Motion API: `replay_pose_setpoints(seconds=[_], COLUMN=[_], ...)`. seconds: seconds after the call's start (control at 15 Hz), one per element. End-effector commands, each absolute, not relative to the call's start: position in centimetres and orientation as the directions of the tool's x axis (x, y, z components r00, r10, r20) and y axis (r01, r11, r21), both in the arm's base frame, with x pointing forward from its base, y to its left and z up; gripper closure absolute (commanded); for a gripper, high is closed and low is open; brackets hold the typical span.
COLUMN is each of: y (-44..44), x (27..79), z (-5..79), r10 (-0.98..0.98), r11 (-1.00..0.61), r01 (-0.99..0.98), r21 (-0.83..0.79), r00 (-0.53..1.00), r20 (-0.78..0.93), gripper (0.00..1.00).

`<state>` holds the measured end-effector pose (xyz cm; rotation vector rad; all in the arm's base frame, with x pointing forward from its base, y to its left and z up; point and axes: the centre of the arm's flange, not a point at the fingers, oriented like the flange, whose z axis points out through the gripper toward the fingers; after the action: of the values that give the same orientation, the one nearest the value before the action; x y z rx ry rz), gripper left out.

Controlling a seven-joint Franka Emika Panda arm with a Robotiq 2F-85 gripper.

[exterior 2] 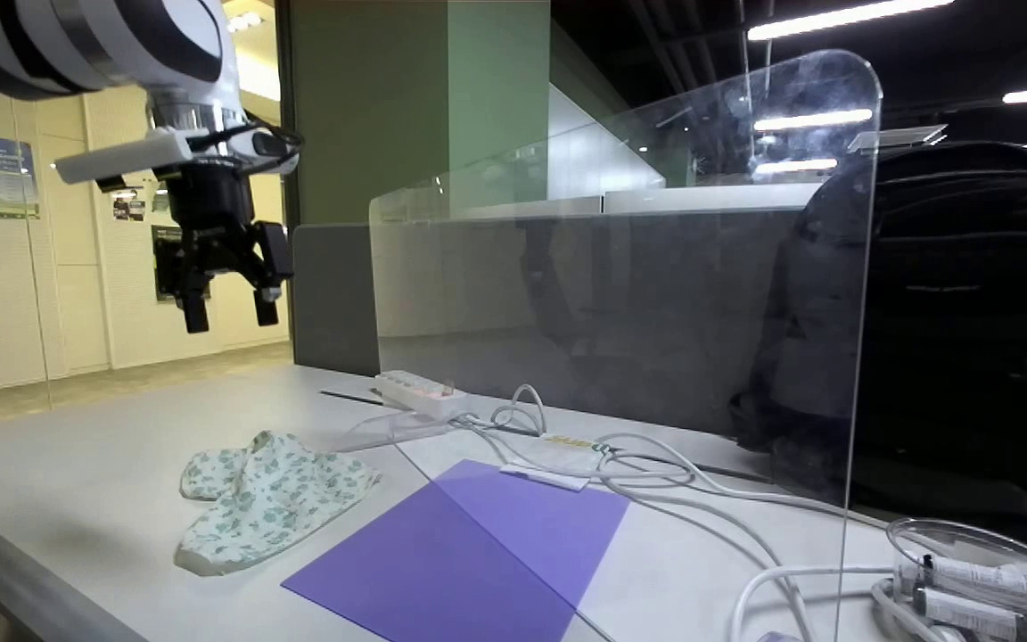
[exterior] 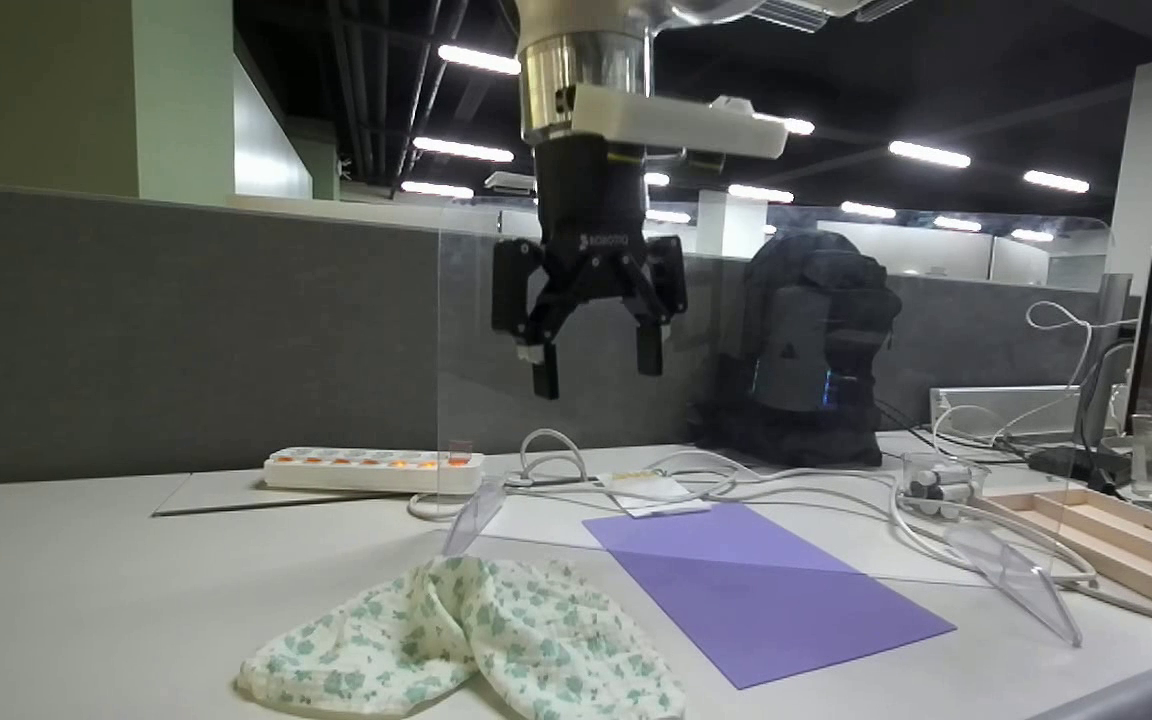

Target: Hang the cloth on the transparent screen

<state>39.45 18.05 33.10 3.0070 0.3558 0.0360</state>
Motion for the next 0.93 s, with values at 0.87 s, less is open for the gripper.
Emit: replay_pose_setpoints(seconds=[0.87], y=[20.8], x=[44.9], z=[21.5], r10=[0.288], r11=[-0.955], r01=[0.293], r21=[0.047], r00=[0.953], r20=[-0.09], gripper=[0.0])
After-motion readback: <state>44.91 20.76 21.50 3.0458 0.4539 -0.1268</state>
